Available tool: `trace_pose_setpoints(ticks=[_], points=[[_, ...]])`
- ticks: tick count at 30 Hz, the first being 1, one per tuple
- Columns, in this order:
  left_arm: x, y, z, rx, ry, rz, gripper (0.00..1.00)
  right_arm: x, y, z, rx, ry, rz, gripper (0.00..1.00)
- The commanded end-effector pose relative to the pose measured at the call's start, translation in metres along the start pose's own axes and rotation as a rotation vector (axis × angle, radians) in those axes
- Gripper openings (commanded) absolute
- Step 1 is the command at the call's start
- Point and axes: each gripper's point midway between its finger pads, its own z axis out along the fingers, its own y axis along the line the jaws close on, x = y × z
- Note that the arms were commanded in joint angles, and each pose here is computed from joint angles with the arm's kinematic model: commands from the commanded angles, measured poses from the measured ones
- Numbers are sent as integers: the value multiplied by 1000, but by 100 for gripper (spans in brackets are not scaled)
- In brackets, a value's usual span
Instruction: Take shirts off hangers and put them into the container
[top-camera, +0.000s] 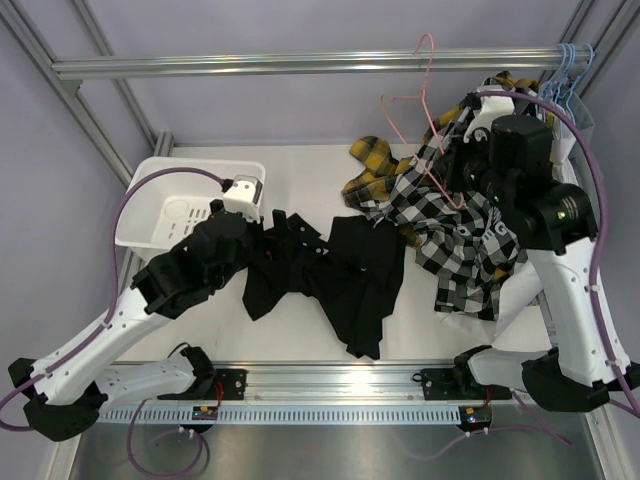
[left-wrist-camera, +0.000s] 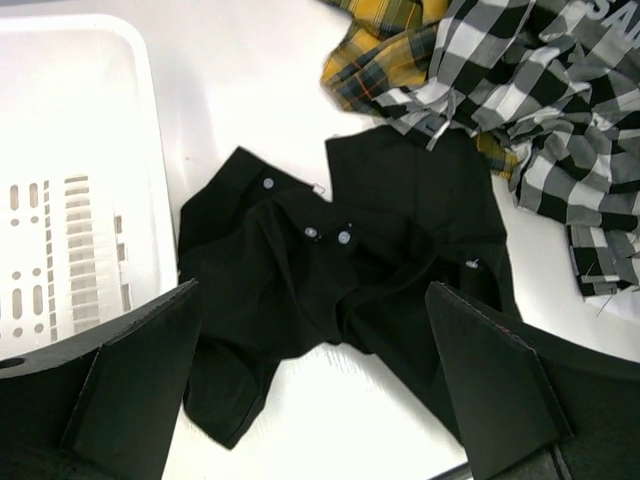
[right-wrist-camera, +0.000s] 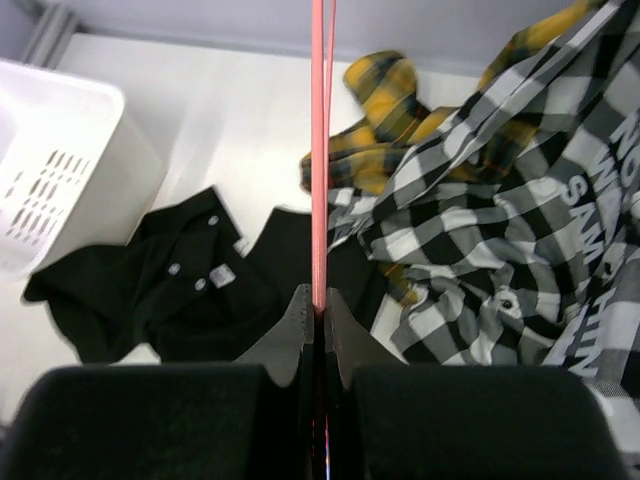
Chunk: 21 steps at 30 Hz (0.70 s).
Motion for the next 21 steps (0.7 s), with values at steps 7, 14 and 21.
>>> trace_pose_setpoints(ticks=[7,14,21], points=[[33,3,-7,22,97,-21,99,-53,-16,47,134,-169,35,0],[44,-12,-4,82,132,-52,99,2,-15,67,119,-45,82,0],[52,-33,5,121,163,-43,99,39,-22,63,142,19,100,0]])
